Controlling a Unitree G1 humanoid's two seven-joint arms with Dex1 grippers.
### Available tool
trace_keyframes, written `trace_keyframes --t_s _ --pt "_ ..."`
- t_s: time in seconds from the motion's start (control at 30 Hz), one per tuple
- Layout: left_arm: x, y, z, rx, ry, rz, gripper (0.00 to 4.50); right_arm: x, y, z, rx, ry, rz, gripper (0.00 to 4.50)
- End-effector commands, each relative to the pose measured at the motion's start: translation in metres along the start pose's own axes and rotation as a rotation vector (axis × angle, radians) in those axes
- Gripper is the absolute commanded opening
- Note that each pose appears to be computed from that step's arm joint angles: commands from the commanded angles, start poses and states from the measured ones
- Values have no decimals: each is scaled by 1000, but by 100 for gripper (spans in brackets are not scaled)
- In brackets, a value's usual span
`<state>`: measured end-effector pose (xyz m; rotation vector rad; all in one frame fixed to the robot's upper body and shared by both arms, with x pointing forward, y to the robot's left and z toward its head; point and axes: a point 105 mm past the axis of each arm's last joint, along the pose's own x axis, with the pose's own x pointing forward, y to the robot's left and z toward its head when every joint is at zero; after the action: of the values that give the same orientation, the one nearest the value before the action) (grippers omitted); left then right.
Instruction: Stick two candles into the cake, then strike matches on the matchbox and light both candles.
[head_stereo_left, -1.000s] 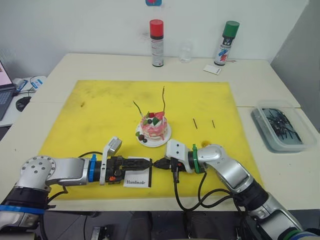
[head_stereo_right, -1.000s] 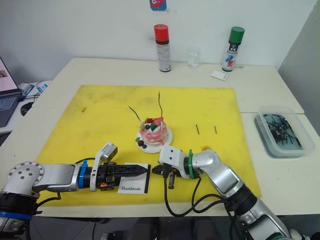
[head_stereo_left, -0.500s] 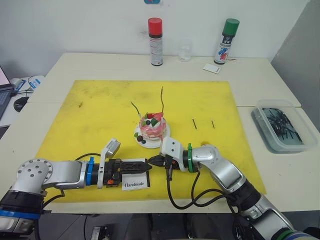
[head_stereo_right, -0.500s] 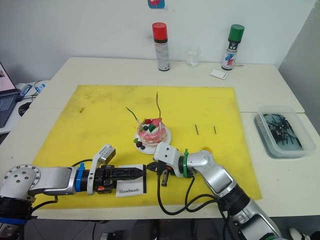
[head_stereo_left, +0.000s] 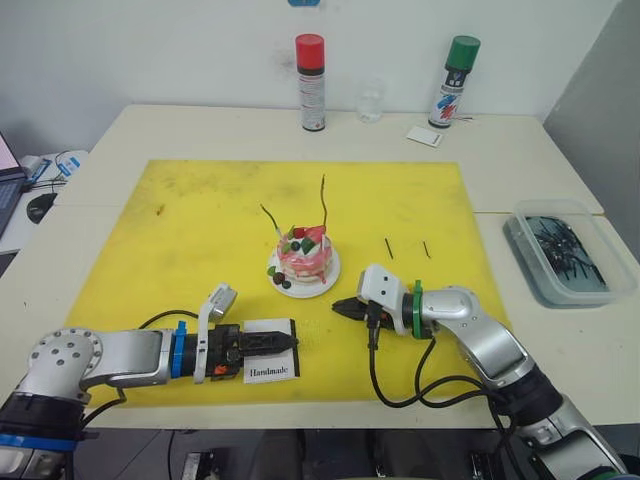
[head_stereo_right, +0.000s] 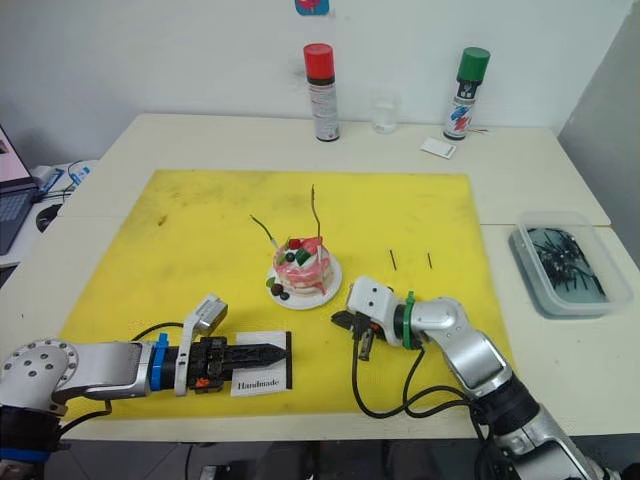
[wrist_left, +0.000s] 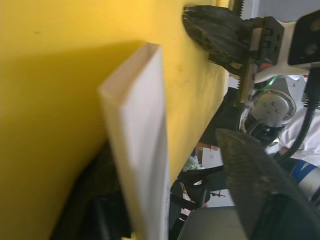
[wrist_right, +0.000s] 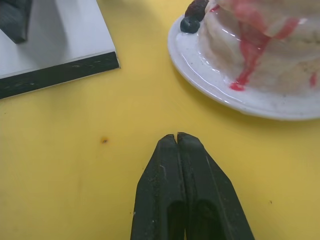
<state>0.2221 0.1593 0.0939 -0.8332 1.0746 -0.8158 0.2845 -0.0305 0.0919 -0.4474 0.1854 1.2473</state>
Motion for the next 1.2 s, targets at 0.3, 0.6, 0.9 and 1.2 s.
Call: trace_keyframes --t_s 0.3,0.6,0.9,1.2 --pt "1 1 -5 0 -37 -2 3 -33 -21 25 184 -98 -181 0" --pt "-3 -44 -21 176 -84 -167 0 -71 -49 37 377 -214 -576 131" --pt "12 -58 -29 188 -243 -169 0 -46 -76 21 254 -176 -867 281" --pt "14 -70 -50 195 -245 -166 0 -23 -86 -16 351 -130 -957 281"
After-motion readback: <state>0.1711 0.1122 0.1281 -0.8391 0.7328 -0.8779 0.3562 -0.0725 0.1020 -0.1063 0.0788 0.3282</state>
